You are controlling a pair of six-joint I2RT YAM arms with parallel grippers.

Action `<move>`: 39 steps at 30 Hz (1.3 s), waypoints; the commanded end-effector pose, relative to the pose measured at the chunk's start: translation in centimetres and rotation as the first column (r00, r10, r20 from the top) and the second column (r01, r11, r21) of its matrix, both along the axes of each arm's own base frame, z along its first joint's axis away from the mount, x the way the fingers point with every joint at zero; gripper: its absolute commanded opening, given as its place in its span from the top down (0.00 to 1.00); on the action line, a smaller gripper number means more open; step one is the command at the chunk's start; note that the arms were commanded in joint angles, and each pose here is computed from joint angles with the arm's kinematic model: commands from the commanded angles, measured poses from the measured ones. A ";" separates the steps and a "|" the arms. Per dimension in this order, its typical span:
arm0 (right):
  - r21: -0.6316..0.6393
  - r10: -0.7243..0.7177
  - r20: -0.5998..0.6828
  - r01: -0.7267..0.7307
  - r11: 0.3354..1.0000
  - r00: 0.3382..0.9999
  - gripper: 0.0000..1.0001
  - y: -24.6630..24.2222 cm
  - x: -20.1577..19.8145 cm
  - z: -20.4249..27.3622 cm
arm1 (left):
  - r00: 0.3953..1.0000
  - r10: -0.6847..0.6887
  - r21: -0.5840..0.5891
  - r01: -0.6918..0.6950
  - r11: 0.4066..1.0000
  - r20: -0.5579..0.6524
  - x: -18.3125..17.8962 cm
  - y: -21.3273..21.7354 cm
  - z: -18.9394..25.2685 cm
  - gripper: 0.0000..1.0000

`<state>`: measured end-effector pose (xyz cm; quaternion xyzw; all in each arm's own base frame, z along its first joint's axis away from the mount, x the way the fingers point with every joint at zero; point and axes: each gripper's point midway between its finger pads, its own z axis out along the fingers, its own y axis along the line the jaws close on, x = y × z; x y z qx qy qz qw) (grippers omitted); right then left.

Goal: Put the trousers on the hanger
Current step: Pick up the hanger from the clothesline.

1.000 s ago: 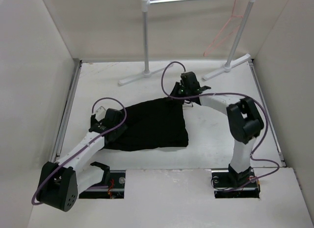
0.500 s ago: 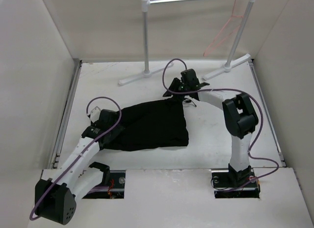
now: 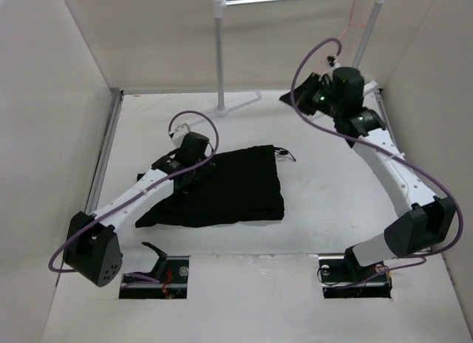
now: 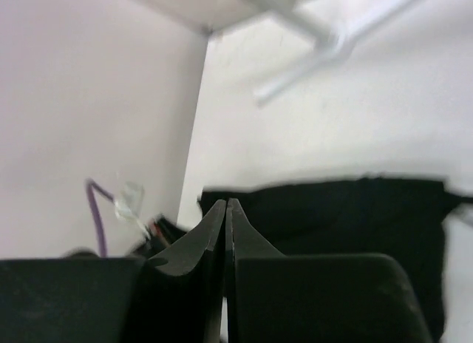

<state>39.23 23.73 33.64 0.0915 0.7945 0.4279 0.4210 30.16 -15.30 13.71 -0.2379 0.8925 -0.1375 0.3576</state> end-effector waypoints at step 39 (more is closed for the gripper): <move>-0.066 -0.209 0.316 0.241 0.968 0.925 0.91 -13.7 14.4 11.2 | 0.981 -0.170 -0.080 0.178 0.981 0.093 5.0 -6.6 3.2 0.48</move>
